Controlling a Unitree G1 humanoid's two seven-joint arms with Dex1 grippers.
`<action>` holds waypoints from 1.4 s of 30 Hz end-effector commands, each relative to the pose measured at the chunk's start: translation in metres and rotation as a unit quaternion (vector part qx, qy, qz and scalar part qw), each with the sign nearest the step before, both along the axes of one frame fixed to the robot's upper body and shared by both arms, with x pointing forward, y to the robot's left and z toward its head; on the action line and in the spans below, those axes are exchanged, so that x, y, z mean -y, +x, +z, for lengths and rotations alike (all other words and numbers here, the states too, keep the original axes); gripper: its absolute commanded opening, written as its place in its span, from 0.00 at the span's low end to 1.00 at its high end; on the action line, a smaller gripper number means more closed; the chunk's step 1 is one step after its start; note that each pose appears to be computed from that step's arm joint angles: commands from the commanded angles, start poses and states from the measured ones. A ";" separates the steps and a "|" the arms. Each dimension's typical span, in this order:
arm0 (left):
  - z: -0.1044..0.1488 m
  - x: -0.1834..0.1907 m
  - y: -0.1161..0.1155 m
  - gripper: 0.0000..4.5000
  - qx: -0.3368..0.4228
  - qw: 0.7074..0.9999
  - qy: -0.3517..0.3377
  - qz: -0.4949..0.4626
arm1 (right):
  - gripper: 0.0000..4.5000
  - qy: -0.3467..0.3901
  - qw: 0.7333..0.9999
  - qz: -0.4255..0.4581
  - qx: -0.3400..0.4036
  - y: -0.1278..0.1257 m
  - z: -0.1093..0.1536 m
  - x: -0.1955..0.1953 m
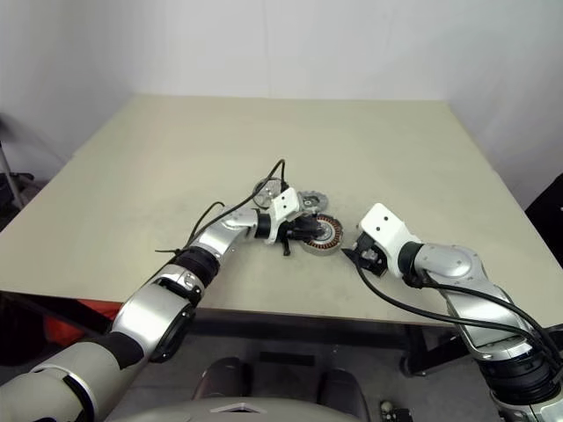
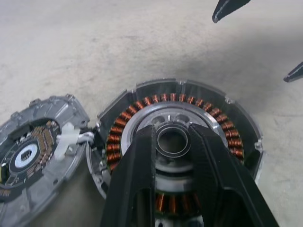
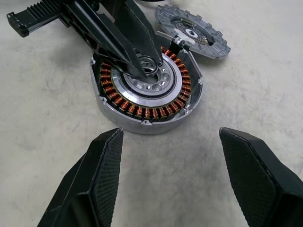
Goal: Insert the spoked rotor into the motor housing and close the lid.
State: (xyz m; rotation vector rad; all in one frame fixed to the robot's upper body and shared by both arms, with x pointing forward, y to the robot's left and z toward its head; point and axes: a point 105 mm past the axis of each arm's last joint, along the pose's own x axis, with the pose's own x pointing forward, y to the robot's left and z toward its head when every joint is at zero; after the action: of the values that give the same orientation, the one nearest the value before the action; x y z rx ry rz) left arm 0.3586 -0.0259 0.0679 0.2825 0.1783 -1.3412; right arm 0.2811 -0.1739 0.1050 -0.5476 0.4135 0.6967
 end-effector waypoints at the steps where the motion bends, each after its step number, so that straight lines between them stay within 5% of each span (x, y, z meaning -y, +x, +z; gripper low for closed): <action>1: 0.012 0.003 0.004 0.16 0.020 1.000 -0.006 -0.004 | 0.74 0.004 1.000 0.000 0.025 0.003 0.011 0.000; 17: 0.011 0.006 0.003 0.16 0.003 1.000 -0.009 -0.008 | 0.74 0.005 1.000 -0.004 0.025 0.005 0.009 -0.001; 20: 0.013 0.006 0.006 0.37 0.009 1.000 -0.008 0.001 | 0.74 0.005 1.000 -0.003 0.026 0.006 0.009 -0.002; 34: 0.034 -0.020 0.022 0.37 0.032 0.997 -0.054 0.053 | 0.74 0.048 0.997 -0.003 0.062 0.021 0.027 -0.018; 37: 0.041 -0.034 0.026 0.38 0.034 0.994 -0.073 0.079 | 0.60 0.062 0.996 -0.010 0.061 0.031 0.023 -0.025; 42: 0.037 -0.055 0.025 0.38 0.036 0.991 -0.073 0.110 | 0.20 0.076 0.996 -0.009 0.049 0.041 0.013 -0.034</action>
State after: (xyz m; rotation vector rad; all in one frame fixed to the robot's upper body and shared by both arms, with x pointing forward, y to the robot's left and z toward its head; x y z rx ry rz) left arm 0.3811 0.0254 0.0906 0.1842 0.1026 -1.1365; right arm 0.3163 -0.1442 0.1086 -0.4157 0.3204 0.6737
